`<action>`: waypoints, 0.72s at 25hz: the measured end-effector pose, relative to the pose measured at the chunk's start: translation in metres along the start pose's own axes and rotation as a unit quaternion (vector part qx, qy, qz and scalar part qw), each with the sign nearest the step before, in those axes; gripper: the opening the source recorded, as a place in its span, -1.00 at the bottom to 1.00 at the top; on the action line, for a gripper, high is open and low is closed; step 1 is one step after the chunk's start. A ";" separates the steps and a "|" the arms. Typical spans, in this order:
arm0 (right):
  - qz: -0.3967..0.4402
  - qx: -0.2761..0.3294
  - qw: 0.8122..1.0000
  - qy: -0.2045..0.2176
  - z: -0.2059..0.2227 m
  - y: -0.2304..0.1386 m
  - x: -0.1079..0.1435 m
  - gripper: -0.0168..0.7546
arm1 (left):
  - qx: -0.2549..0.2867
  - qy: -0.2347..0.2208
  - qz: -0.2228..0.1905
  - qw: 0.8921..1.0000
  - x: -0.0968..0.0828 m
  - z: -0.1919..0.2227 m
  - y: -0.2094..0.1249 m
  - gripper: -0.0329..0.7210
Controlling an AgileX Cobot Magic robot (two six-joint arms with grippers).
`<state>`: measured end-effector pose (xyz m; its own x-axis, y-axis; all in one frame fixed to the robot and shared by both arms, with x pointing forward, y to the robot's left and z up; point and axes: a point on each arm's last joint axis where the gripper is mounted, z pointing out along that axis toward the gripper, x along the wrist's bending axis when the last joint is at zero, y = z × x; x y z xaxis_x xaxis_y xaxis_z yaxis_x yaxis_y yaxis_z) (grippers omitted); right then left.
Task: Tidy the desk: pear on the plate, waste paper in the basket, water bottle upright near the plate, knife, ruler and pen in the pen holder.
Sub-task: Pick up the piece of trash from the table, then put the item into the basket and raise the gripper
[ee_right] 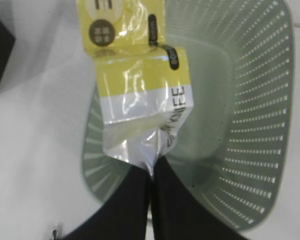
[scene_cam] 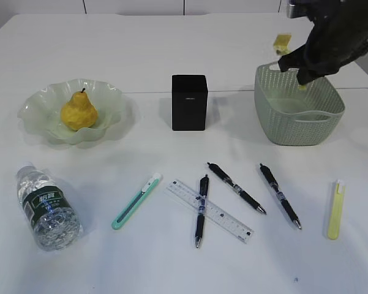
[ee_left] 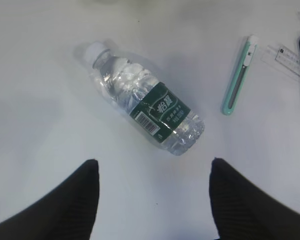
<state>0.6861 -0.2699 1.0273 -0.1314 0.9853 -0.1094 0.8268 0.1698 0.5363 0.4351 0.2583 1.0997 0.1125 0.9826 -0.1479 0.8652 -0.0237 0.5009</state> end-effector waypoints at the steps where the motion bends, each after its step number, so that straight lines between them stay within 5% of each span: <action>1: 0.003 0.003 1.000 -0.009 0.008 0.002 -0.001 -0.98 | 0.000 -0.001 -0.001 1.000 0.000 0.000 0.000 0.38; 6: 0.026 0.023 0.999 -0.031 0.038 0.009 -0.005 -0.72 | 0.025 0.000 -0.001 1.000 0.000 0.000 -0.005 0.38; 12: 0.041 0.036 0.998 -0.034 0.044 0.013 -0.005 0.11 | 0.039 0.001 -0.001 0.999 0.000 0.000 -0.007 0.38; 18: 0.043 0.072 0.996 -0.037 0.041 0.008 -0.006 0.28 | 0.040 0.001 -0.001 0.999 0.000 0.000 -0.007 0.38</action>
<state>0.7161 -0.2751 0.9981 -0.0207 0.9909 -0.1327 0.9036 0.0754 0.4217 0.4286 0.2586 1.0963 0.1100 0.9829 -0.1476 0.9019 -0.0363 0.4304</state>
